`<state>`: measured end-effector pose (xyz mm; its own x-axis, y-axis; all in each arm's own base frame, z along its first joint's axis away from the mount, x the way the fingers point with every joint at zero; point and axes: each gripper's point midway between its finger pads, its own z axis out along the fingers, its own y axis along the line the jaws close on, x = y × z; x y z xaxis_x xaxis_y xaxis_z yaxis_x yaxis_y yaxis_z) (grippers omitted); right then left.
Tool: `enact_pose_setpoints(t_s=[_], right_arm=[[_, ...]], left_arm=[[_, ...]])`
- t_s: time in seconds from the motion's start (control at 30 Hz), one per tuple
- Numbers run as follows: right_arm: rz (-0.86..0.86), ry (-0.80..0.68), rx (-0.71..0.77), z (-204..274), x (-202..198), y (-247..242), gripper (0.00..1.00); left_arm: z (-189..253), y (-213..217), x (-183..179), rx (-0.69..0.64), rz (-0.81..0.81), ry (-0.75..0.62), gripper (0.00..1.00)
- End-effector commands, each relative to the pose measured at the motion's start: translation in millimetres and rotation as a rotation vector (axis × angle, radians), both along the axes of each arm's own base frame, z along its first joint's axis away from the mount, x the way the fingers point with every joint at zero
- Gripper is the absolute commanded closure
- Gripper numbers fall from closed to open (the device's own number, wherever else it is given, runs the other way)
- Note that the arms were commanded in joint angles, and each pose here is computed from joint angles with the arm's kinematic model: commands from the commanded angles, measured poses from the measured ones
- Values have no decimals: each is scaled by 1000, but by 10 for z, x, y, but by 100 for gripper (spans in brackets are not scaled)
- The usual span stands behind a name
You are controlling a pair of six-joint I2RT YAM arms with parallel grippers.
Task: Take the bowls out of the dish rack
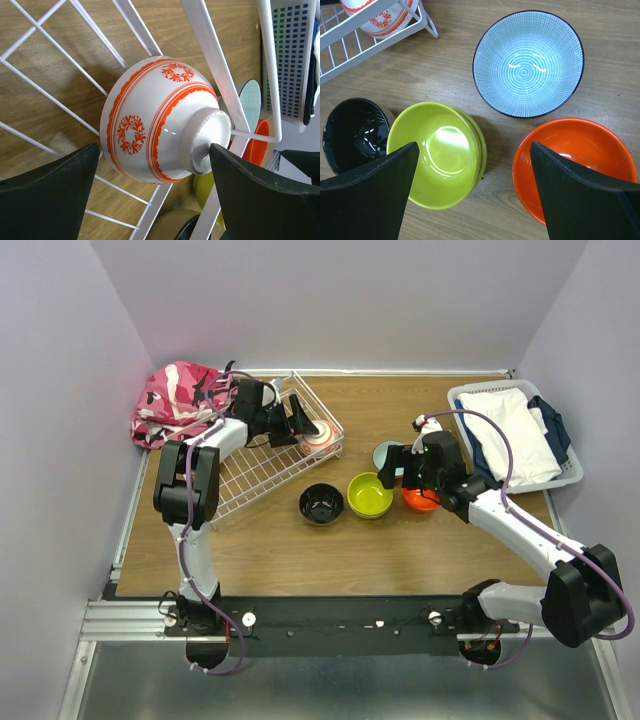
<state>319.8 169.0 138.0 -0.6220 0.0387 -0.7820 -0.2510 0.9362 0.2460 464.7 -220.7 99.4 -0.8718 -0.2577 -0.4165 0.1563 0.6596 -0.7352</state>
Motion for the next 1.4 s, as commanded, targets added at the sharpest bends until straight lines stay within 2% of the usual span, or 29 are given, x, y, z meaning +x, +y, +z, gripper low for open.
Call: enact_pose_setpoints(t_s=[0.0,0.23,0.53,0.7,1.0,1.03,1.17,1.37], right_arm=[[8,-7,19,106,10,52,0],[7,-1,18,86,-14,41,1],[9,-3,16,90,-33,30,1],[7,-1,14,77,-44,22,1],[7,0,17,66,-48,24,1],[7,-4,19,77,-43,27,1],[6,0,16,65,-50,20,1],[5,0,12,57,-50,13,1]], left_arm=[[-257,-25,-454,17,-28,185,1],[-165,-35,-501,0,7,153,1],[-247,-93,-481,-24,14,199,1],[-88,-118,-438,-39,15,172,1],[239,-114,-378,-11,22,103,8],[245,-104,-381,-4,24,103,13],[284,-82,-387,10,26,93,19],[354,-71,-415,17,24,80,23]])
